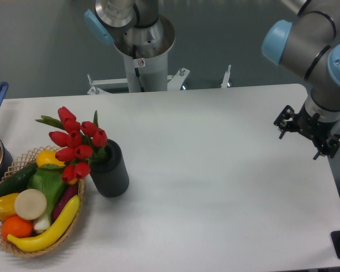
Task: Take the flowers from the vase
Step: 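Move the open gripper across the table toward the red tulips in the black vase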
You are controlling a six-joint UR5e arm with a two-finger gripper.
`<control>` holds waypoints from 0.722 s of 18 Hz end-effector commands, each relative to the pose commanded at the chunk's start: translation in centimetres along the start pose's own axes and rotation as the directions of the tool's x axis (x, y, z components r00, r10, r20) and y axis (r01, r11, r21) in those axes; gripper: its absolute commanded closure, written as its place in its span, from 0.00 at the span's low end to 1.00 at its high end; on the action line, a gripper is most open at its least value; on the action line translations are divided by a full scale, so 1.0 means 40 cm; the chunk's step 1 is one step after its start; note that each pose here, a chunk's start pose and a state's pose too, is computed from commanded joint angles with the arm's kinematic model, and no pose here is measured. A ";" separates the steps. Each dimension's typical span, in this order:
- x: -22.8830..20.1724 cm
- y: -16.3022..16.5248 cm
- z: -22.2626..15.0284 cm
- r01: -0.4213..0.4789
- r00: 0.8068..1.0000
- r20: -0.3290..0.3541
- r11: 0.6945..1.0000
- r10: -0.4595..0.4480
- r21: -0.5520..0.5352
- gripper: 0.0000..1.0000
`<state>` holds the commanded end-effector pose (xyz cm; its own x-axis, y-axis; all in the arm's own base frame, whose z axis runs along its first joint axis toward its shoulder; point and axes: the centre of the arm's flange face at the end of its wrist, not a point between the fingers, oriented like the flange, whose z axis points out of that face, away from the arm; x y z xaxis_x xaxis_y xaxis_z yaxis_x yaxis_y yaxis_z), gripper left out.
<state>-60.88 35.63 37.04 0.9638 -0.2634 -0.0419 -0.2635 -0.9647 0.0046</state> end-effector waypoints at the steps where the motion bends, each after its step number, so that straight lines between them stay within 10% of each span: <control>1: 0.000 0.000 0.000 0.000 1.000 0.000 1.000 0.000 0.000 0.00; 13: 0.077 -0.067 0.002 0.140 0.990 -0.012 0.957 -0.141 0.253 0.00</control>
<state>-57.20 37.39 36.81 0.9918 -0.1244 -0.0306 -0.1281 -0.9587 -0.2539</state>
